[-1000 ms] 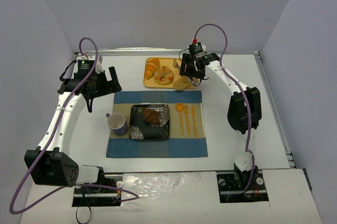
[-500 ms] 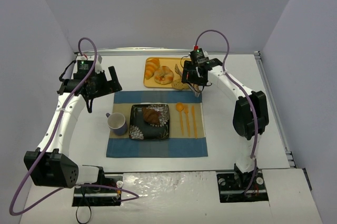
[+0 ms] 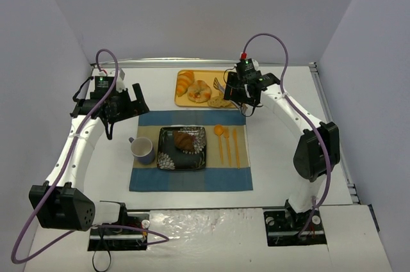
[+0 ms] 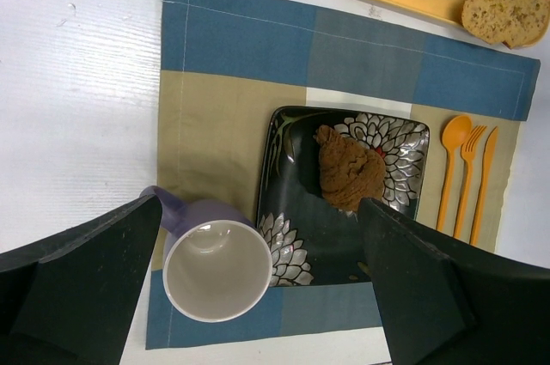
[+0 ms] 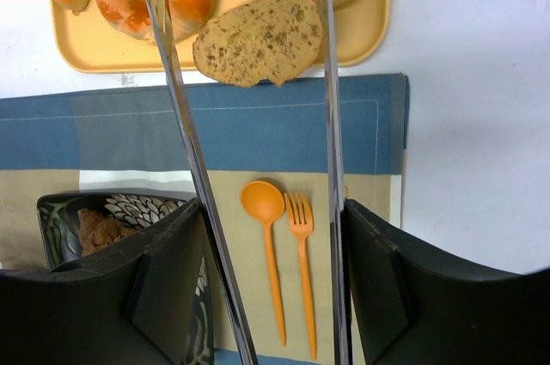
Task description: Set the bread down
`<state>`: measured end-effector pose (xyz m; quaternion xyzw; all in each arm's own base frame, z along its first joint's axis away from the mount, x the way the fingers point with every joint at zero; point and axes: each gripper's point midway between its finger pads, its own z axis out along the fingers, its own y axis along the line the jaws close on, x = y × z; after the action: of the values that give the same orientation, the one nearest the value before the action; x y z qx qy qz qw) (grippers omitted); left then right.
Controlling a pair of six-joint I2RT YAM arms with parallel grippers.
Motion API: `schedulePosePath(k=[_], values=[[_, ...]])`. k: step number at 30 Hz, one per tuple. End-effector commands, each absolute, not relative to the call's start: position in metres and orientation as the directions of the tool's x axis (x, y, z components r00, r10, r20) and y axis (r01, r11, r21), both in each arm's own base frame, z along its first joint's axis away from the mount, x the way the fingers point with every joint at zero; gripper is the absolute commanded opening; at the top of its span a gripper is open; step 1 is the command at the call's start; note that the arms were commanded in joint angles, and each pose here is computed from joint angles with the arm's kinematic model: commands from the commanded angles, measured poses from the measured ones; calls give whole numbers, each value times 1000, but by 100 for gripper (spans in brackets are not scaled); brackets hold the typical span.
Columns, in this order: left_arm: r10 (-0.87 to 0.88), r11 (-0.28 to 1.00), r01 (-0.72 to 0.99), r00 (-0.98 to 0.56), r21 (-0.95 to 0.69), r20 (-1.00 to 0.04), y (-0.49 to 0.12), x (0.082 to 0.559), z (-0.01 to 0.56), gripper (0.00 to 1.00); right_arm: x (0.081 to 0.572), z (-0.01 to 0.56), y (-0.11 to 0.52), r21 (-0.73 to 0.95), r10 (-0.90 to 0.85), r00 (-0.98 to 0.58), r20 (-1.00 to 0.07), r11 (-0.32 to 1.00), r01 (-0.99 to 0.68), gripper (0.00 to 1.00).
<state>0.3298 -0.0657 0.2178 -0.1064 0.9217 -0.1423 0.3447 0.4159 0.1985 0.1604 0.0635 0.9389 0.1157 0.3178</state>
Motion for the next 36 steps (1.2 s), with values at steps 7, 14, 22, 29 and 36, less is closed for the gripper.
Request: schedulePosePath(k=[7, 14, 22, 29, 36], values=[[-314, 927, -62, -667, -370, -675, -67, 336, 249, 97, 403, 180, 191, 274, 237, -749, -618, 959, 78, 48], [-314, 926, -58, -668, -372, -675, -68, 336, 249, 97, 387, 178, 184, 273, 252, -752, -610, 957, 100, 49], [-316, 924, -55, -665, -378, -676, -69, 338, 251, 97, 379, 166, 182, 265, 252, -768, -589, 958, 112, 50], [-314, 926, -57, -666, -373, -677, -68, 336, 250, 97, 381, 160, 182, 252, 252, -771, -584, 960, 123, 50], [-311, 928, -60, -671, -368, -673, -67, 335, 246, 97, 383, 145, 183, 241, 251, -787, -564, 961, 134, 49]])
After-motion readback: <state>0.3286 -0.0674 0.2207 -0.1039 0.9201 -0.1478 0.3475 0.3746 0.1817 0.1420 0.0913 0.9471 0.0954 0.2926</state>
